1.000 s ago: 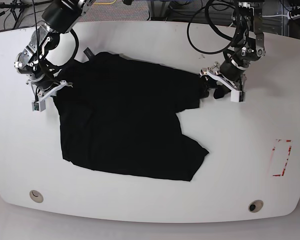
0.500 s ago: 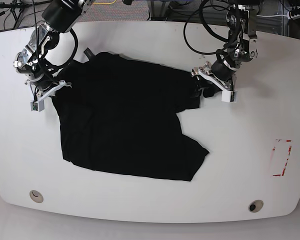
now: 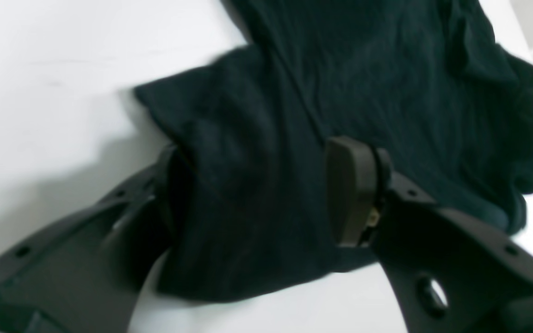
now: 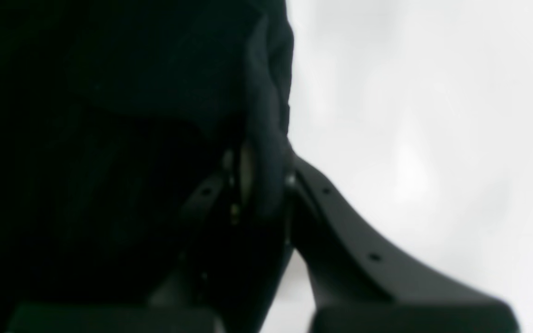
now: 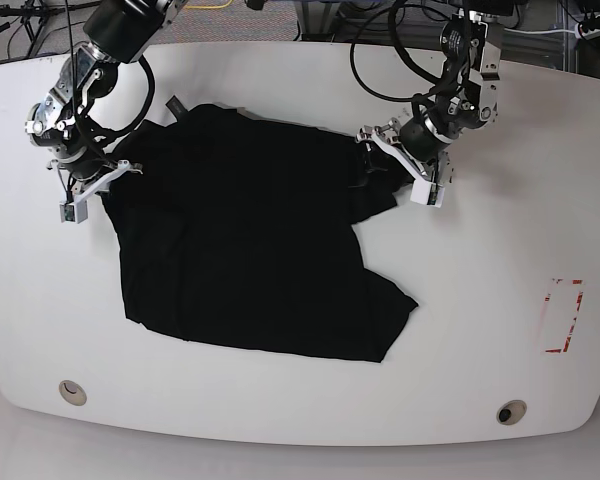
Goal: Fold the T-shirt properly
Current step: 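Lower the left gripper and grasp the opposite sleeve edge, then pull the grasped sleeve edge away from the right gripper, stretching the shirt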
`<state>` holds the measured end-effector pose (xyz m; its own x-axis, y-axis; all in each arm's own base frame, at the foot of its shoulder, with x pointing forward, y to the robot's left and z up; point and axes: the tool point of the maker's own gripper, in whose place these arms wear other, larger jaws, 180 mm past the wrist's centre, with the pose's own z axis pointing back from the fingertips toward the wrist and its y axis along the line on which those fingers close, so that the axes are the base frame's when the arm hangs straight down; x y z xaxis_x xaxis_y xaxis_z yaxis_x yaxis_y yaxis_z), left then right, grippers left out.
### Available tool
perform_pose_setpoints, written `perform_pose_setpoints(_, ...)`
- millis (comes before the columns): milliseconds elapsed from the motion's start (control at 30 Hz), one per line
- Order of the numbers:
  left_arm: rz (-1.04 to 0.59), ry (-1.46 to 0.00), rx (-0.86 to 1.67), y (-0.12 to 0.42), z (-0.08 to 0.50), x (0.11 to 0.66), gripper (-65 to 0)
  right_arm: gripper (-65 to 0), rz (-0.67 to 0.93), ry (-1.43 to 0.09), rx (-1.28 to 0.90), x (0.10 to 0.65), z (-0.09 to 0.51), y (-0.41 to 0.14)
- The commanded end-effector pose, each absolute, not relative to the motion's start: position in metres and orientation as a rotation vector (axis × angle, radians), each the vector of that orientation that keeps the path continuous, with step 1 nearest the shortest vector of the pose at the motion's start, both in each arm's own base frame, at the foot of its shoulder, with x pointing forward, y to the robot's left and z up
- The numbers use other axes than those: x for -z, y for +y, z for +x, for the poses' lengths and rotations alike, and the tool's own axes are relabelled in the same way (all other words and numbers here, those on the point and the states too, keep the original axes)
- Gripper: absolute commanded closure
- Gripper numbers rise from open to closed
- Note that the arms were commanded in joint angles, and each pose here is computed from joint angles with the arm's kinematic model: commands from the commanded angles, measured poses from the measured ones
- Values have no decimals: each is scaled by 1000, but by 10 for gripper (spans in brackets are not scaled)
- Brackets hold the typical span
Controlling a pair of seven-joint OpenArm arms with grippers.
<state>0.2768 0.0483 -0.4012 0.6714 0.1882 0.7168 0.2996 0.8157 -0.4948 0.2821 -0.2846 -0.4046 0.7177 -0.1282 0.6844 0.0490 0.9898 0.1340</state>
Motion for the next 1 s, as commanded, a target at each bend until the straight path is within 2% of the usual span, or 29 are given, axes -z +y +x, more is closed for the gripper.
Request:
perform_pose_setpoints(0,-666,-896,101,39,285,383,-385,-5,85,-821,78,387,292,-292)
perform_pose_setpoints(467,-675,-854,137,26,279,387,-385,-7,94,-809,81,391,293,-289)
perform_pose_setpoints(600,-674,-869,118,30,283,385,-305,-6,93,-804,81,392,290,-289)
perform_pose_setpoints(933,-659,-869,127,31,285,386,0,-3,99,-804,82,393,292,-288)
perform_pose_setpoints(967,-658,-873,126,31,285,385,0,-3,99,-805,82,393,292,-288)
